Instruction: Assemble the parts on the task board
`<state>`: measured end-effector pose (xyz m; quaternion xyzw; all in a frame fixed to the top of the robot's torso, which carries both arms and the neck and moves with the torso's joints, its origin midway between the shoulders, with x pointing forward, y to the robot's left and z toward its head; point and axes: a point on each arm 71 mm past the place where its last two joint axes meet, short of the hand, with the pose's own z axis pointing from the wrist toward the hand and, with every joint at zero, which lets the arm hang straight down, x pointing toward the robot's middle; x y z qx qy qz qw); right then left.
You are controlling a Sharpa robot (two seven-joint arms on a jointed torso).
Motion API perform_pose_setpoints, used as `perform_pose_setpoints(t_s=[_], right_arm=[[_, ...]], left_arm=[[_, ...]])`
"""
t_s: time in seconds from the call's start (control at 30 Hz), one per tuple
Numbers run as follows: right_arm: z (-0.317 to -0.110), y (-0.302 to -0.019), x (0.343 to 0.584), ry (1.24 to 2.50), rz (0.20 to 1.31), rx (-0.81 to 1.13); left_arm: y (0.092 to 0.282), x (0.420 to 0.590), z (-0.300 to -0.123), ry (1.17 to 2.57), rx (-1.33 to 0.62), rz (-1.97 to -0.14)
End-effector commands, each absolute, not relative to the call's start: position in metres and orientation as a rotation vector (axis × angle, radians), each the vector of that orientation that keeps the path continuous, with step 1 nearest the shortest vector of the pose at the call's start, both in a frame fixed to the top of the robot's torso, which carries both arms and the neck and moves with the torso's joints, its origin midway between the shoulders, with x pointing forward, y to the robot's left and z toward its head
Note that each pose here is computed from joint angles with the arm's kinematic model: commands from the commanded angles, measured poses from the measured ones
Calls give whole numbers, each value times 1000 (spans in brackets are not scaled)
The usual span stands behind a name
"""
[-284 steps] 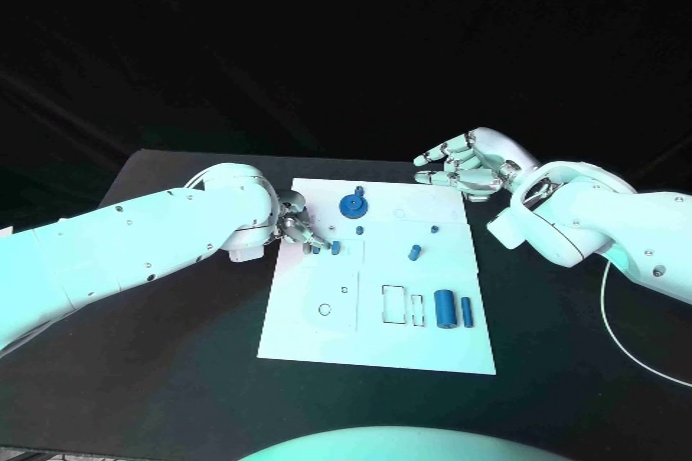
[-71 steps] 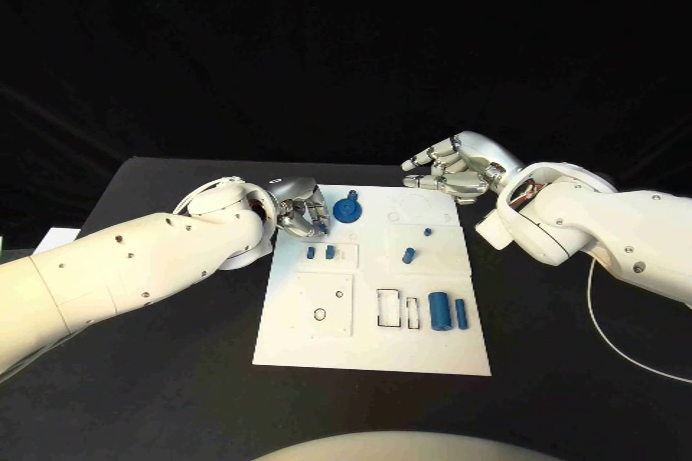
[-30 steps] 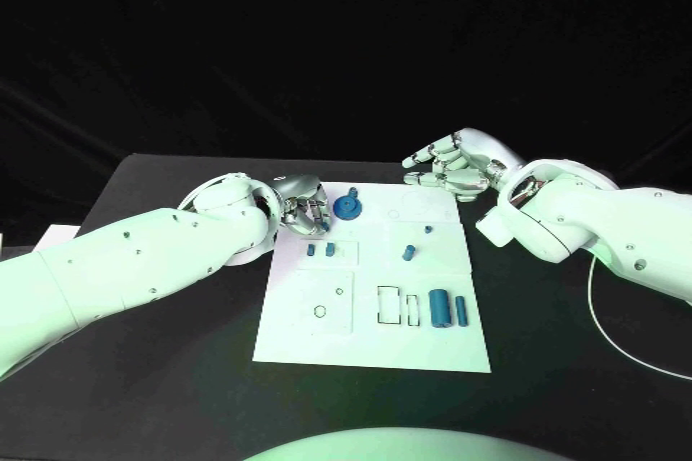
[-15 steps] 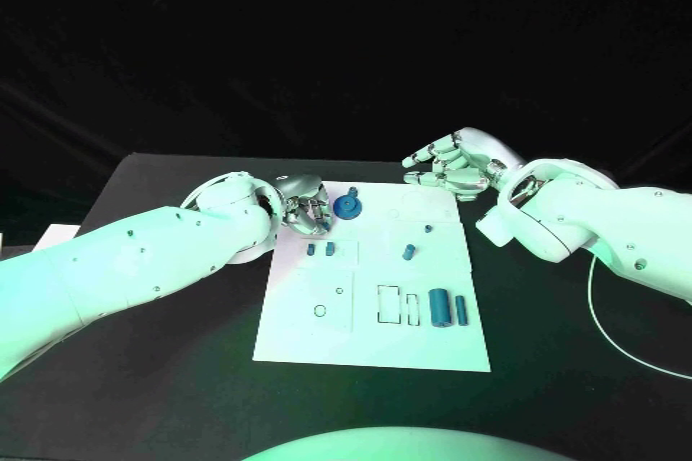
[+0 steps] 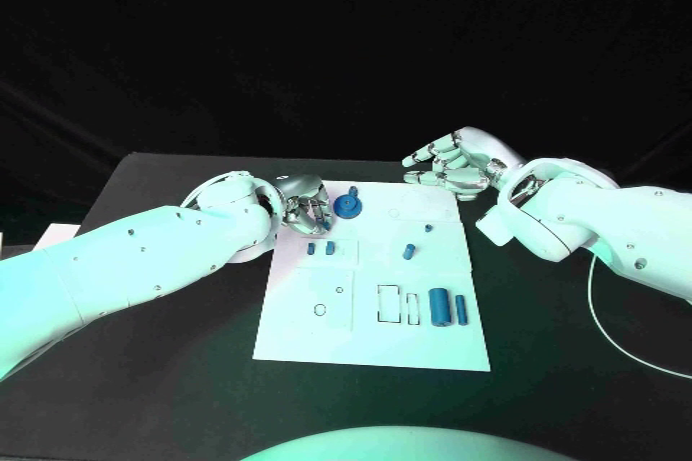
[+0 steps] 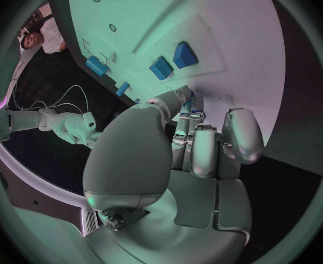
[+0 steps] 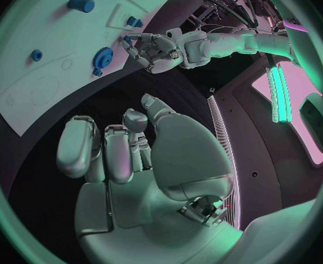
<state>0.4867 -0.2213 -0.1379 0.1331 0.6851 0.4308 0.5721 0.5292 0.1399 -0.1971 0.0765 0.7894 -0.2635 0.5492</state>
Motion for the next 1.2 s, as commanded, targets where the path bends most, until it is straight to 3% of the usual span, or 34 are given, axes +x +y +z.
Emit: perform_pose_setpoints(t_s=[0.03,0.77,1.2], right_arm=[[-138,-220,486,1612,1015,297],[-139,-225,488,1612,1001,307],[-144,-245,498,1629,897,298]], left_arm=[[141,529,-199,1887,175,-619],[147,529,-197,1863,144,-628],[167,529,-190,1851,87,-626]])
